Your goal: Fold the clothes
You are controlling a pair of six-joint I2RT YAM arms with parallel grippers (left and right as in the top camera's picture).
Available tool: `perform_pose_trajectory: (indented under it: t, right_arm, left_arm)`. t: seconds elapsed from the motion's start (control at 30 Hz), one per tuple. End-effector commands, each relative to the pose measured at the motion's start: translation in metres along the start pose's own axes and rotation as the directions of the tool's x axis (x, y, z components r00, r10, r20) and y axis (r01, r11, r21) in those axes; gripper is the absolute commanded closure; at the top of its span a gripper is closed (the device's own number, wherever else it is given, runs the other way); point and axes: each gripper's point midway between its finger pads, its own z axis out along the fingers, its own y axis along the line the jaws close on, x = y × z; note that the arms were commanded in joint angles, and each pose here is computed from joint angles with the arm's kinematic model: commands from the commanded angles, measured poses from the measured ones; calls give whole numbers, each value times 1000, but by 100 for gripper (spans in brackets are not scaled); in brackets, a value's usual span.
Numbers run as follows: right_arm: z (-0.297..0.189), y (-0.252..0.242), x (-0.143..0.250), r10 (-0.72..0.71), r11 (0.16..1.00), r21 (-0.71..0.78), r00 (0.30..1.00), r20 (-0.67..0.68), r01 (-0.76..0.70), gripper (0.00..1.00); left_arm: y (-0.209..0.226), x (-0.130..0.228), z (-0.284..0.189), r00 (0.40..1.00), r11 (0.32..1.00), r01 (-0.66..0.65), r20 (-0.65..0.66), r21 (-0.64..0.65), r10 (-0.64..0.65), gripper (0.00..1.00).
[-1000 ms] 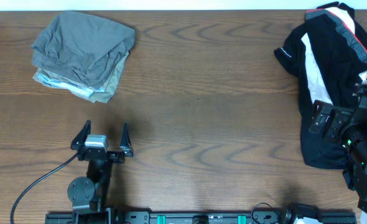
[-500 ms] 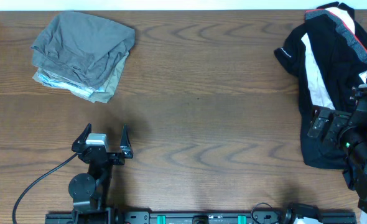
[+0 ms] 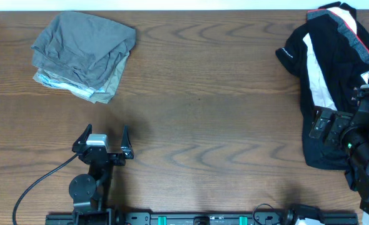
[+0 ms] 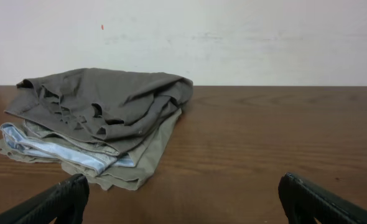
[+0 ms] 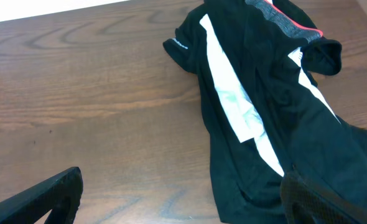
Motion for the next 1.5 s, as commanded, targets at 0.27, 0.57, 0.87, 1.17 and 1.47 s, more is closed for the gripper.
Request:
perform_pose_trajectory:
  t: [0.27, 0.57, 0.87, 1.17, 1.47]
  right_arm:
    - [-1, -2, 1, -10, 1000, 11, 1000, -1, 11, 1]
    - [2, 5, -6, -11, 999, -31, 999, 33, 12, 1]
    - [28, 37, -42, -25, 969, -209, 898, 439, 129, 1]
    - [45, 58, -5, -108, 945, -171, 762, 638, 277, 1]
    - [75, 45, 51, -74, 964, -147, 760, 645, 219, 1]
  left_arm:
    - [-3, 15, 0, 999, 1000, 12, -52, 13, -12, 2]
    - [-3, 15, 0, 999, 1000, 12, -52, 14, -12, 2]
    - [-3, 15, 0, 999, 1000, 12, -52, 13, -12, 2]
    - [-3, 15, 0, 999, 1000, 12, -53, 14, -12, 2]
    - [-3, 15, 0, 999, 1000, 12, -53, 14, -12, 2]
